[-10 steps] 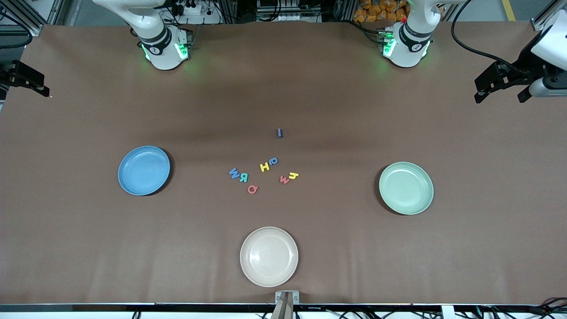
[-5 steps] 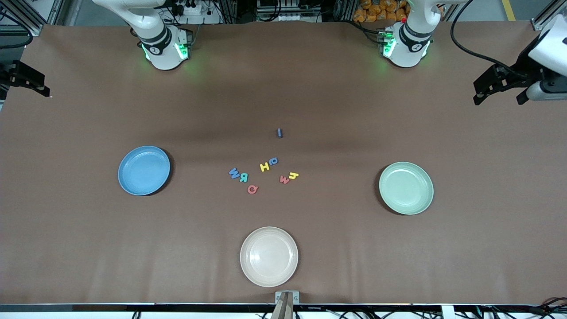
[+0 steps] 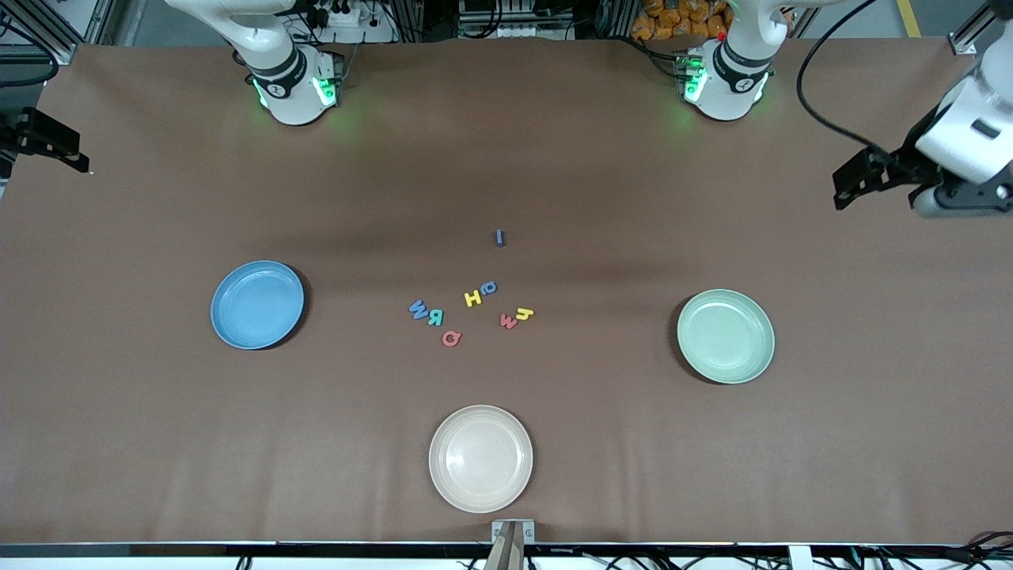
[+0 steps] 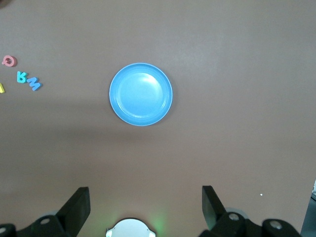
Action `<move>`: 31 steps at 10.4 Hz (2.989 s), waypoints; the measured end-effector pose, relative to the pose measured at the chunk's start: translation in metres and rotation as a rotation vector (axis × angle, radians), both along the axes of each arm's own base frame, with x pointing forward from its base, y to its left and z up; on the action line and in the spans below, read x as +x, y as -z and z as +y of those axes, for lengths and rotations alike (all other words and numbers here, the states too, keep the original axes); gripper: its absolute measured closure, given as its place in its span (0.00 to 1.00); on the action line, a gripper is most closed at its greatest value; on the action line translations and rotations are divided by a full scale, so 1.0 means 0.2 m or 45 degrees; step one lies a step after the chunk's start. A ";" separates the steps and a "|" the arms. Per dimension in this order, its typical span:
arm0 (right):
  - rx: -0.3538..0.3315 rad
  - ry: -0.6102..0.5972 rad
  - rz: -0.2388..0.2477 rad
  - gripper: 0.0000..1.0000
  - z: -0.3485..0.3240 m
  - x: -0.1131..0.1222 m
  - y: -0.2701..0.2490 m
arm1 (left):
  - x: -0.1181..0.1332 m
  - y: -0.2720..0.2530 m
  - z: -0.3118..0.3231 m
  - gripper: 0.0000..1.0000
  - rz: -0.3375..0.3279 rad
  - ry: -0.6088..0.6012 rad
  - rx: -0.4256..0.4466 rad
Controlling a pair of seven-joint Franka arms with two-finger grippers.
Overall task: Sort uppercase to blue plate, lowercase to green plate
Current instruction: 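Move the right gripper toward the blue plate while the left gripper moves out, then lower the right gripper over the letters while the left gripper approaches them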
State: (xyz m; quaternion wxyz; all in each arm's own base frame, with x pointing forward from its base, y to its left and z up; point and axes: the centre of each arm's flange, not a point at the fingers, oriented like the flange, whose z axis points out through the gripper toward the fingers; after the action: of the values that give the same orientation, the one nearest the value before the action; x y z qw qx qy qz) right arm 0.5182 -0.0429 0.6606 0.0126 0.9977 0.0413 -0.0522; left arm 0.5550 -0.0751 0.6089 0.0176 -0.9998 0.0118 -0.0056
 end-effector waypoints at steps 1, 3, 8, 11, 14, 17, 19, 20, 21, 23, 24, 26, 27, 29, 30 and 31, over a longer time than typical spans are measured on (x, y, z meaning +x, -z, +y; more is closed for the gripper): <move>0.003 0.002 0.009 0.00 0.00 0.00 0.01 | 0.06 0.08 -0.01 0.00 0.005 0.002 -0.003; 0.006 0.004 0.021 0.00 -0.01 0.00 0.01 | 0.18 0.23 -0.02 0.00 -0.017 -0.005 -0.014; 0.075 -0.096 0.076 0.00 0.23 0.07 0.15 | 0.39 0.54 -0.05 0.00 -0.010 -0.041 -0.031; 0.144 -0.084 0.079 0.00 0.37 0.21 0.47 | 0.49 0.69 -0.07 0.00 -0.020 -0.038 -0.042; 0.131 -0.031 0.041 0.00 0.62 0.23 0.73 | 0.59 0.98 -0.11 0.00 -0.021 -0.075 -0.064; 0.127 -0.023 0.009 0.00 0.77 0.21 0.95 | 0.63 1.17 -0.23 0.00 -0.004 -0.131 -0.084; 0.146 -0.027 0.000 0.00 0.89 0.20 1.08 | 0.63 1.20 -0.29 0.00 -0.022 -0.170 -0.092; 0.155 -0.024 -0.013 0.00 0.97 0.20 1.15 | 0.64 1.23 -0.31 0.00 -0.028 -0.188 -0.096; 0.159 -0.011 -0.037 0.00 1.07 0.20 1.23 | 0.65 1.26 -0.34 0.00 -0.037 -0.207 -0.101; 0.162 0.014 -0.092 0.00 1.26 0.18 1.42 | 0.66 1.33 -0.43 0.00 -0.080 -0.240 -0.124; 0.163 0.027 -0.119 0.00 1.33 0.16 1.52 | 0.65 1.36 -0.52 0.00 -0.090 -0.251 -0.133; 0.167 0.039 -0.163 0.00 1.45 0.14 1.71 | 0.60 1.41 -0.70 0.00 -0.076 -0.253 -0.138; 0.168 0.046 -0.180 0.00 1.49 0.13 1.79 | 0.58 1.43 -0.78 0.00 -0.069 -0.252 -0.138; 0.174 0.051 -0.209 0.00 1.61 0.10 1.92 | 0.51 1.46 -0.92 0.00 -0.046 -0.237 -0.131; 0.176 0.047 -0.218 0.01 1.65 0.08 1.98 | 0.49 1.48 -0.96 0.00 -0.040 -0.224 -0.129; 0.178 0.039 -0.229 0.02 1.67 0.07 2.02 | 0.46 1.49 -0.99 0.00 -0.032 -0.211 -0.125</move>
State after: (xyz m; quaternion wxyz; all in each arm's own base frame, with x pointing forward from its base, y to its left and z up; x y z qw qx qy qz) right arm 0.5321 0.2915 0.2560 -0.0541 0.9973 0.0281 0.0403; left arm 0.6475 -0.2733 0.3115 -0.0309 -0.9968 -0.0715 -0.0174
